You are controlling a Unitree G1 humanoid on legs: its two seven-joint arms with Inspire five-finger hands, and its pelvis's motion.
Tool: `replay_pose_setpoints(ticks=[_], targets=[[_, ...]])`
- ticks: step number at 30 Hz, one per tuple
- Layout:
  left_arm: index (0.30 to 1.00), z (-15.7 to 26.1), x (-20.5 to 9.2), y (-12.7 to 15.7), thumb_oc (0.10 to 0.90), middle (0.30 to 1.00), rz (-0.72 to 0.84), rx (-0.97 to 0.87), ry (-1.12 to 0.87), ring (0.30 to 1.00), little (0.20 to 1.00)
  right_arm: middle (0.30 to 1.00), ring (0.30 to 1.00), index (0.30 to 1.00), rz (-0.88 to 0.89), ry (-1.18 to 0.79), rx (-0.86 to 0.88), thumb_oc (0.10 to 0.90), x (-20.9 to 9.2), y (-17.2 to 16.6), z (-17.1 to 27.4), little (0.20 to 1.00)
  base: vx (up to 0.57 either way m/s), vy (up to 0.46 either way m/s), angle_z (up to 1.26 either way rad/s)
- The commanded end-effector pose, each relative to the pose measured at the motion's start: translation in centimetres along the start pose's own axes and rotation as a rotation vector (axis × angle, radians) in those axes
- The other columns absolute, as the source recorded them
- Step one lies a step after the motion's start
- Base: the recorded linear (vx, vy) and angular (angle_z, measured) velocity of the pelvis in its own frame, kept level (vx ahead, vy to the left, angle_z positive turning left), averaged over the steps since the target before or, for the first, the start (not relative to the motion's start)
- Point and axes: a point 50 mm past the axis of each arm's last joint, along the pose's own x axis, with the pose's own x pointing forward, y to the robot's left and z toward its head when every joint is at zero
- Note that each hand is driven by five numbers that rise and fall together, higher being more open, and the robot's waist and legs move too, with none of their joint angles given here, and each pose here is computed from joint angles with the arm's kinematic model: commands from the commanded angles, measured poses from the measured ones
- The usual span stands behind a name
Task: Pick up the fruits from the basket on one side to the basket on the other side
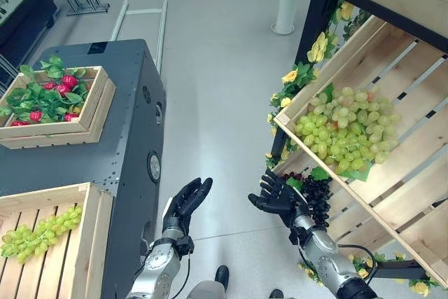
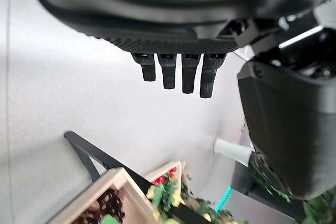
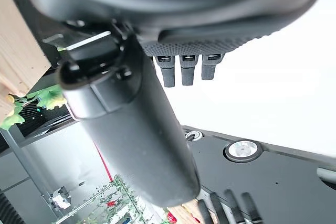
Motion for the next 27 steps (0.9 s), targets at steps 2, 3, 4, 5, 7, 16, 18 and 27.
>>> replay_pose_setpoints(ticks=[2,3,4,5,7,16,18,27], targets=[[0.9,3.0,1.1,-1.8,0.8,0.9,-0.08,-0.025,-0.165,0.9,0.9,0.9,0.9,0.9,0.187,-0.161,-0.052,0.8,0.6,3.1,2.9,0.9,0.01,-0.063,0.14],[0.9,2.9,1.0,-1.6,0.8,0.9,-0.077,-0.026,-0.16,0.9,0.9,0.9,0.9,0.9,0.189,-0.15,-0.054,0.8,0.6,3.1,2.7,0.9,0.02,-0.068,0.16],[0.9,2.7,0.9,-1.4,0.8,0.9,-0.072,-0.026,-0.154,0.9,0.9,0.9,0.9,0.9,0.191,-0.139,-0.055,0.8,0.5,3.1,2.5,0.9,0.06,-0.106,0.16],[0.9,2.6,0.7,-1.1,0.8,0.9,-0.06,-0.023,-0.148,0.9,0.9,0.9,0.9,0.9,0.198,-0.123,-0.053,0.8,0.4,3.1,2.3,0.9,0.07,-0.15,0.16],[0.9,2.4,0.5,-0.6,0.8,0.9,-0.057,-0.014,-0.137,0.9,0.9,0.9,0.9,0.9,0.201,-0.112,-0.037,0.8,0.2,3.1,1.9,0.9,0.04,-0.135,0.13],[0.9,1.4,1.1,-3.2,0.8,0.9,-0.311,-0.056,-0.079,0.9,0.9,0.9,0.9,0.9,0.103,-0.166,-0.057,0.8,-1.0,1.0,2.4,0.9,-0.04,0.056,1.03],[0.9,1.5,1.0,-3.5,0.8,0.9,-0.322,-0.049,-0.096,0.9,0.9,0.9,0.9,0.9,0.089,-0.157,-0.032,0.8,-1.2,0.7,2.1,0.9,0.09,0.294,1.13],[0.9,3.4,0.9,-2.8,0.8,0.9,-0.236,-0.064,-0.192,0.9,0.9,0.9,0.9,0.9,0.218,-0.162,-0.025,0.8,-1.4,2.8,1.5,0.9,0.15,0.262,0.14]])
